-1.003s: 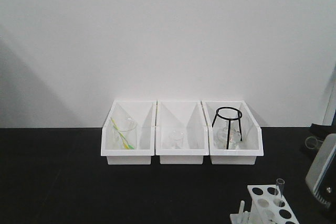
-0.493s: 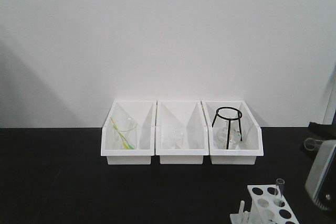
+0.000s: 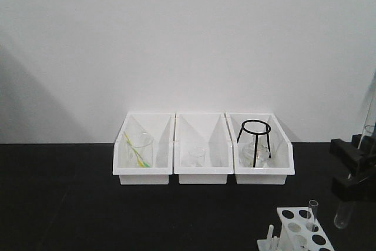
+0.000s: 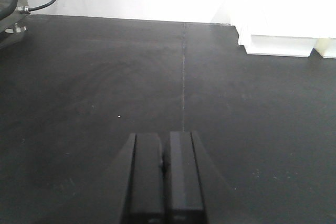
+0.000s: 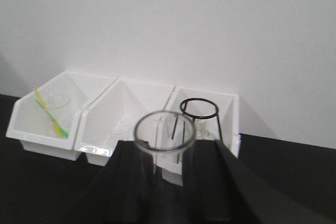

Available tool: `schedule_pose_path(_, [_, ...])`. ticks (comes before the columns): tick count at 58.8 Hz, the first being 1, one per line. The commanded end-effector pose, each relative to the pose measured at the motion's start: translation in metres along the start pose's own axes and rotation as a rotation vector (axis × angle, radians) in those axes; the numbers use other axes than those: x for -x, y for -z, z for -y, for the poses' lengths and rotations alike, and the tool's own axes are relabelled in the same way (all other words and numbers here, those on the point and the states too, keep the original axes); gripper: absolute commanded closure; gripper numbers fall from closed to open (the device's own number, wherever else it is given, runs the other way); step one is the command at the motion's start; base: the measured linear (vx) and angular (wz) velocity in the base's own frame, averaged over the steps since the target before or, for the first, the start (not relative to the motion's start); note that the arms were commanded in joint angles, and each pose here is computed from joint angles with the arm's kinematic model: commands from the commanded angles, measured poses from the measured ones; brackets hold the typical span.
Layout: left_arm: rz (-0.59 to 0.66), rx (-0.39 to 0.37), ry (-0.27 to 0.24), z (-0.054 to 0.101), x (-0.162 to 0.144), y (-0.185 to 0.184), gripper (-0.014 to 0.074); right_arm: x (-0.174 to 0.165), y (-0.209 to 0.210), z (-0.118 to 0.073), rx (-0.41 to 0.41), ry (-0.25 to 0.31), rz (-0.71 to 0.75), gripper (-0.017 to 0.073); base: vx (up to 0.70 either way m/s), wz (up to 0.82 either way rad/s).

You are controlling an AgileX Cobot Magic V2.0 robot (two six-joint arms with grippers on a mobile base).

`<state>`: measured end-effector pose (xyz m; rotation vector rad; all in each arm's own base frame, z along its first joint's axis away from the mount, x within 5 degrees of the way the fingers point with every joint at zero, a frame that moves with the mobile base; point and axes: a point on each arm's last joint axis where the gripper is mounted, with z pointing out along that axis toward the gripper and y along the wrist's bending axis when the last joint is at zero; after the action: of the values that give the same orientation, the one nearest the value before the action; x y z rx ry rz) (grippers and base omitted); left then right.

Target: Flip and reinsert test tube from rack

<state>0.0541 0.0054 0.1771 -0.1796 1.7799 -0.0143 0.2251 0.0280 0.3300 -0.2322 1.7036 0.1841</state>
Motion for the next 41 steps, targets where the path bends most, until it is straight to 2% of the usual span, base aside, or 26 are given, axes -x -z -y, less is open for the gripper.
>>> schedule_pose_path(1, [0.096,-0.023,0.002,0.002,0.008,0.001,0.06,0.001,-0.003,-0.003,0.049,-0.02,0.038,0.0567,0.0,0.0])
schedule_pose_path(5, [0.096,-0.023,0.002,0.002,0.008,0.001,0.06,-0.012,-0.009,-0.004,0.074,-0.002,0.029,0.0573,0.0,0.0])
schedule_pose_path(9, [0.096,-0.023,0.002,0.002,0.008,0.001,0.06,-0.017,-0.013,-0.006,0.096,0.001,0.08,0.0572,0.0,0.0])
schedule_pose_path(13, [0.096,-0.023,0.002,0.002,0.008,0.001,0.06,-0.02,-0.016,-0.003,0.079,-0.055,0.147,0.0572,0.0,0.0])
schedule_pose_path(17, [0.096,-0.023,0.002,0.002,0.008,0.001,0.06,-0.027,-0.019,0.002,0.027,-0.117,0.202,0.0571,0.0,0.0])
schedule_pose_path(20, [0.096,-0.023,0.002,0.002,0.008,0.001,0.06,-0.034,-0.02,0.005,-0.008,-0.131,0.216,0.0571,0.0,0.0])
schedule_pose_path(27, [0.096,-0.023,0.002,0.002,0.008,0.001,0.06,-0.056,-0.018,0.005,-0.024,-0.14,0.187,0.0571,0.0,0.0])
schedule_pose_path(41, [0.096,-0.023,0.002,0.002,0.008,0.001,0.06,-0.07,-0.022,0.0,0.033,-0.115,0.191,0.0571,0.0,0.0])
